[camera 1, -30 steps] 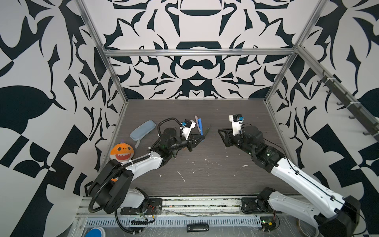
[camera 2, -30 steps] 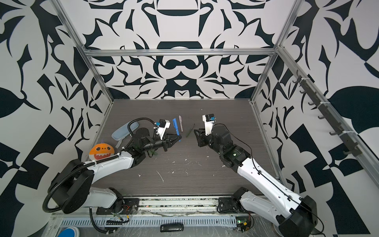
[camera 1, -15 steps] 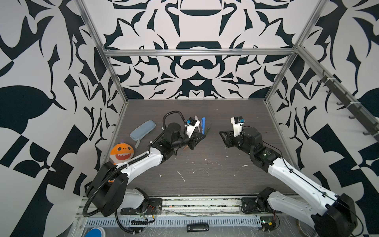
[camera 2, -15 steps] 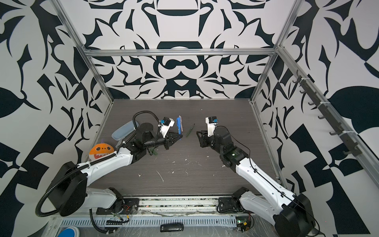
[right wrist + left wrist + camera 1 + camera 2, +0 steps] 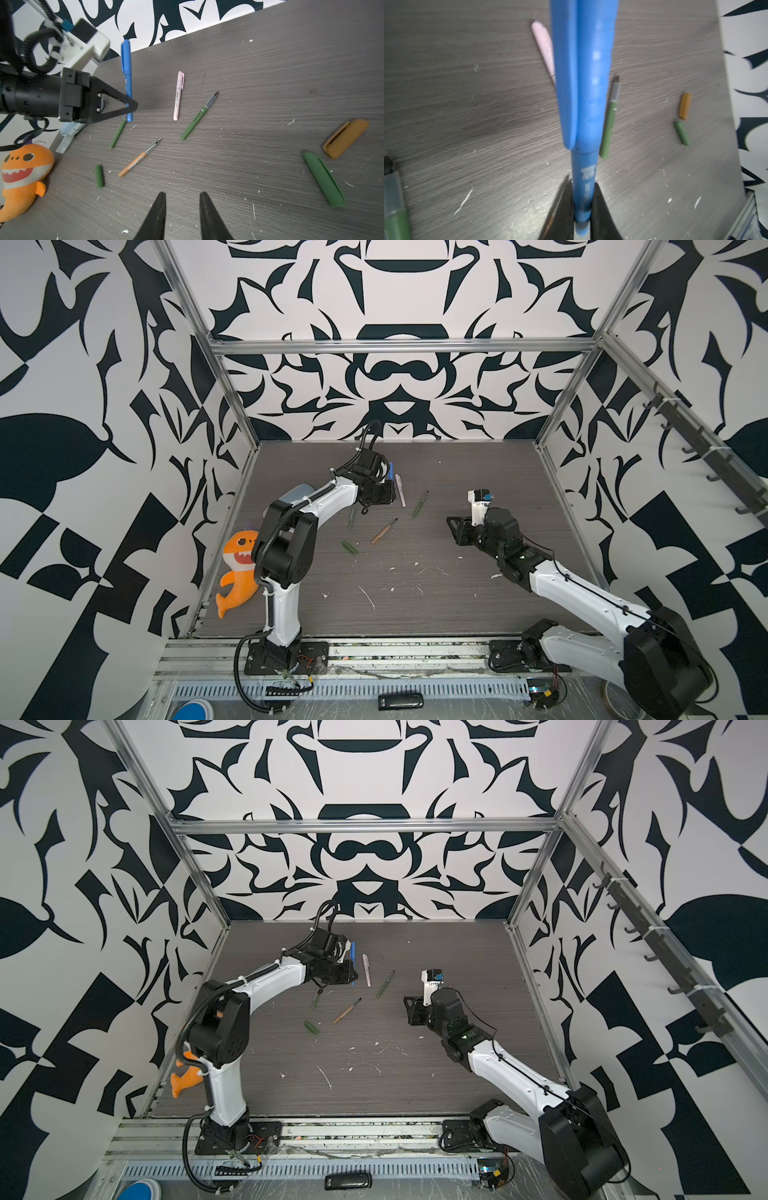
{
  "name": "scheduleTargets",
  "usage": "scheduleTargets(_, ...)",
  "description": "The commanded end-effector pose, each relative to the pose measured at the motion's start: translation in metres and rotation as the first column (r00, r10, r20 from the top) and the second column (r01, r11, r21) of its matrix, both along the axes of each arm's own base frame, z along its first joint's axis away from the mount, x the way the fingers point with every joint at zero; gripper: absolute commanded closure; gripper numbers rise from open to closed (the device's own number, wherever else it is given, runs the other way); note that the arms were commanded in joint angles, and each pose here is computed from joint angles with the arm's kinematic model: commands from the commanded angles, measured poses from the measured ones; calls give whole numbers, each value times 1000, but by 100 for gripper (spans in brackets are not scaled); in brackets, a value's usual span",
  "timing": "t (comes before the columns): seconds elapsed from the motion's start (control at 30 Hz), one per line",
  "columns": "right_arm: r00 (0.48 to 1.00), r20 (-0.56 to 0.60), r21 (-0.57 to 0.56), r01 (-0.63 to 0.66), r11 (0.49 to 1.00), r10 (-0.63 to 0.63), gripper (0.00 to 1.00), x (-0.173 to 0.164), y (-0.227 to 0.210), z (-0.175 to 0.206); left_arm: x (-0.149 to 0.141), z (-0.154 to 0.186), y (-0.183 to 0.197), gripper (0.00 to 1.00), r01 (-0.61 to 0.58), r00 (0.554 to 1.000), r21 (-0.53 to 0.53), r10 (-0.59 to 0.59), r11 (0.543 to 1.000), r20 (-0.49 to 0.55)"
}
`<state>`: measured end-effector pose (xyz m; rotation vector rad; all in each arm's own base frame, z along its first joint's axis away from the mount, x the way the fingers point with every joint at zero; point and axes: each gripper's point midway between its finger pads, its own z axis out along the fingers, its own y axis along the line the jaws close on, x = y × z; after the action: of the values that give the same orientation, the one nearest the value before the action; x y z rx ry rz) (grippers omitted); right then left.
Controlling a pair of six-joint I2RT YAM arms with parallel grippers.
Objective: Insert pens into pen caps
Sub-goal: Place a pen at the top-center of the table.
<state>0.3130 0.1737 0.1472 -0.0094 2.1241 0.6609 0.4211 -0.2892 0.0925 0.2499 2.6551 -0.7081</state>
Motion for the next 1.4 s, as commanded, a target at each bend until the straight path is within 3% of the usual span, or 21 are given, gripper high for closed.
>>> scheduleTargets(0.0, 996, 38, 36, 78, 996, -80, 69, 11, -8, 1, -15, -26, 17, 100, -29, 985, 113, 48, 993, -166)
scheduleTargets(0.27, 988, 5, -13, 151, 988, -151, 70, 16, -20, -16, 4, -60, 24, 94, -26, 968, 172, 68, 985, -243)
scheduleTargets(0.53, 988, 2, -13, 157, 987, -157, 70, 16, -20, -17, 2, -80, 23, 89, 11, 953, 194, 48, 981, -298)
scheduleTargets(0.97, 990, -3, -7, 141, 990, -141, 70, 15, -17, -16, 12, -88, 23, 77, 17, 948, 204, 49, 979, -315)
scheduleTargets(1.17, 992, -8, -3, 127, 992, -127, 70, 15, -14, -17, 14, -59, 17, 76, 21, 962, 160, 23, 987, -273)
scheduleTargets(1.37, 993, -1, 2, 115, 993, -115, 70, 13, -12, -14, 15, 23, 13, 65, 55, 995, 68, -49, 996, -86)
